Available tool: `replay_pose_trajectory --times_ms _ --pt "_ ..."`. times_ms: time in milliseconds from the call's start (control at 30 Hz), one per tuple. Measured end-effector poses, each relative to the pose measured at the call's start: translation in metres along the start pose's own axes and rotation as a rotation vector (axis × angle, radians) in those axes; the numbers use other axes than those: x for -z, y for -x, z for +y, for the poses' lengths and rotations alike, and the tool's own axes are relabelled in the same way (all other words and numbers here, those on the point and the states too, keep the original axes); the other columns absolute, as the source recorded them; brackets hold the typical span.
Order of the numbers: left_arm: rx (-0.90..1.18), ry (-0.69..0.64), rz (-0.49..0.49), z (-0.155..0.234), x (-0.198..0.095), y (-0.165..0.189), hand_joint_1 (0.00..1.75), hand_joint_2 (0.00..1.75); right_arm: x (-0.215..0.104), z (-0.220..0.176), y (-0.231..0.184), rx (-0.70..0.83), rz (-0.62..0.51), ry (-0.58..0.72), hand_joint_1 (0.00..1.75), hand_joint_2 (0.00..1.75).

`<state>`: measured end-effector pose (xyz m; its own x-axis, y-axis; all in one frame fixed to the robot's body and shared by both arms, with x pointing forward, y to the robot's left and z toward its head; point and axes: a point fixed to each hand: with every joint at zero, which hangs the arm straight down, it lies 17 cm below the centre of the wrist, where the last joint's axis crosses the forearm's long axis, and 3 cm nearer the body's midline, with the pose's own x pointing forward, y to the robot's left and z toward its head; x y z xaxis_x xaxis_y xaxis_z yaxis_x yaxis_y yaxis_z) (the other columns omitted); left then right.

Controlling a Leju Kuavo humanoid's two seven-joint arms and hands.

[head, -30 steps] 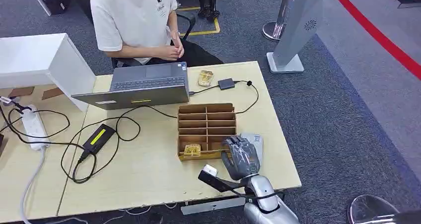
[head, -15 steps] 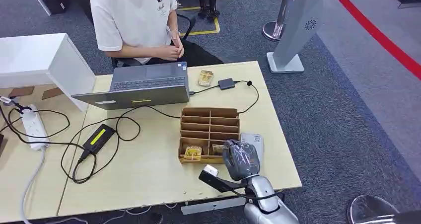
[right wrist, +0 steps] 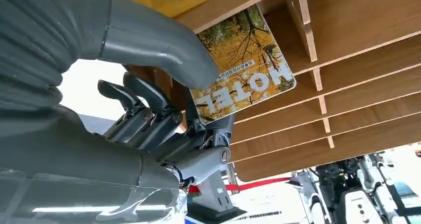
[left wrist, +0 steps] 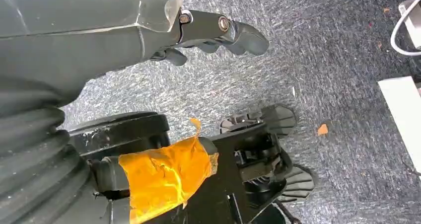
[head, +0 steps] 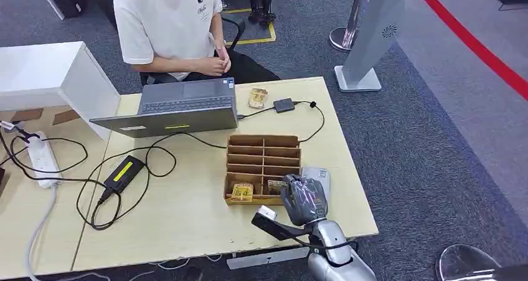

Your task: Pass the card to the sensor for recognition and then transmit it.

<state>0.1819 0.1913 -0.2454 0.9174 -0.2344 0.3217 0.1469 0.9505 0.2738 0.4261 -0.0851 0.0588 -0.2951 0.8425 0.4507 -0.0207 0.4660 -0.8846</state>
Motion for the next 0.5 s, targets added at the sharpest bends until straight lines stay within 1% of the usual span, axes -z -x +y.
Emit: replay_pose_trajectory --times_ms 233,500 --pt "0.006 -0.050 -0.013 0.009 0.001 -0.002 0.00 1.75 0.001 -0.002 0.001 0.005 -0.001 0.006 1.75 1.75" --pt "0.015 -0.049 -0.018 0.009 0.001 -0.003 0.00 1.75 0.033 -0.033 0.011 0.073 -0.011 0.043 1.75 1.75"
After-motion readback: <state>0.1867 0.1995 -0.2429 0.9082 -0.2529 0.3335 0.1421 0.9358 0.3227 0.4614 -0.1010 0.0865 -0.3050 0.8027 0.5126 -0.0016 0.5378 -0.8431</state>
